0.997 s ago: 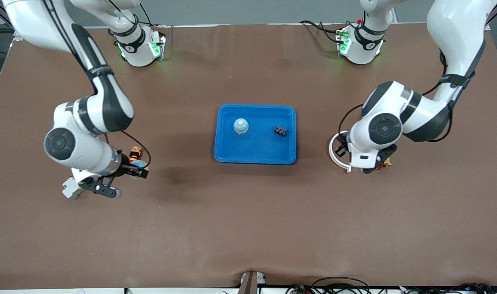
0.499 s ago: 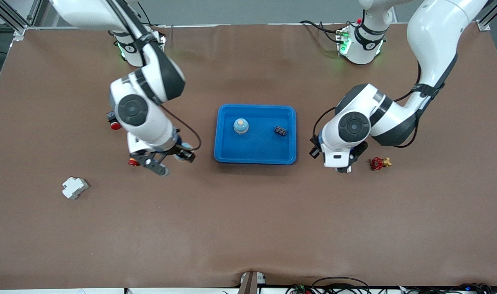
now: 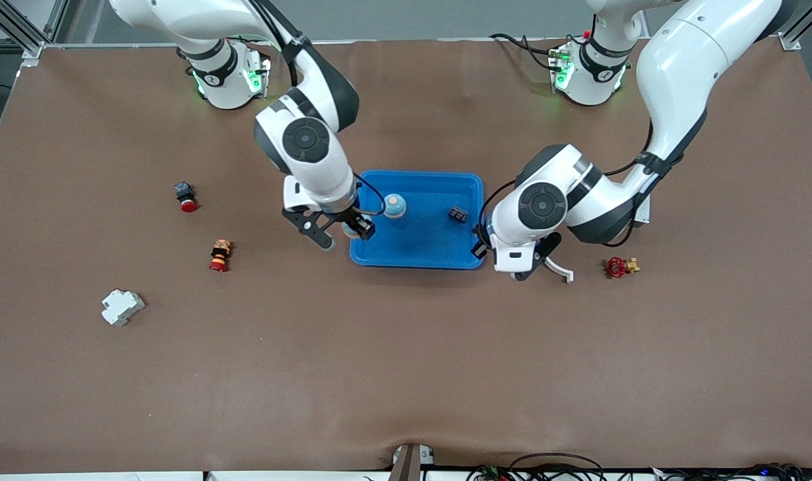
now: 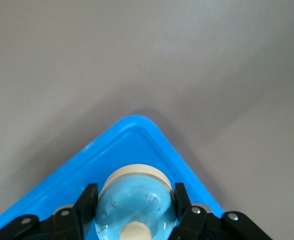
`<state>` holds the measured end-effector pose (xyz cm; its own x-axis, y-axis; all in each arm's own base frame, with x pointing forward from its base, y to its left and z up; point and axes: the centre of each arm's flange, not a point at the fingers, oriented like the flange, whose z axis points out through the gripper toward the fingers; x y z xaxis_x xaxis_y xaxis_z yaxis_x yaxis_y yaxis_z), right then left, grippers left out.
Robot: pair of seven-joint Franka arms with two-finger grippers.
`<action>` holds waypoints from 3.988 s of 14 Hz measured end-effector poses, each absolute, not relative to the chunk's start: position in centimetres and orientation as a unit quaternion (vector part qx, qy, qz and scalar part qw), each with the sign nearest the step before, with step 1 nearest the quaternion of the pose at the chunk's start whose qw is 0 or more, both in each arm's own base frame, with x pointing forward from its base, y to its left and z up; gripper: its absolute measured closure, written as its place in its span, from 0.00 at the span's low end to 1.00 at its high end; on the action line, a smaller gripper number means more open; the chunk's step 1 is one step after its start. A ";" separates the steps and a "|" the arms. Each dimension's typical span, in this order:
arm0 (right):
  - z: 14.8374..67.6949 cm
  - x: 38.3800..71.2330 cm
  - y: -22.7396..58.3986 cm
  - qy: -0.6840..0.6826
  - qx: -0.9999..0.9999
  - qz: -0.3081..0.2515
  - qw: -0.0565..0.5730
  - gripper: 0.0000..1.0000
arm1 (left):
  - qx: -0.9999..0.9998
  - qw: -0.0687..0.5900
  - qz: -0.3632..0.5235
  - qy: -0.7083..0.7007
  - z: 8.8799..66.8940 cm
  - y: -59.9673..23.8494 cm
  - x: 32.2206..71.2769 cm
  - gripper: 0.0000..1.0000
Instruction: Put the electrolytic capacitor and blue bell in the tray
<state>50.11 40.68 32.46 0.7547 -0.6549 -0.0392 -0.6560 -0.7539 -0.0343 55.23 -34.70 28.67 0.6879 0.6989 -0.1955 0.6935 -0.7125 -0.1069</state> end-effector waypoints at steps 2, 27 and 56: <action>31.4 48.8 42.1 0.360 -0.933 0.006 0.020 0.33 | -0.921 0.014 0.110 -0.374 27.6 -35.7 54.8 0.69; 18.7 47.7 47.3 0.396 -0.917 -0.029 0.026 0.33 | -0.939 0.036 0.105 -0.326 20.5 -41.1 51.9 0.13; 35.7 52.7 36.2 0.224 -0.973 -0.020 -0.056 0.00 | -0.994 0.068 -0.039 -0.070 56.1 -15.7 61.9 0.00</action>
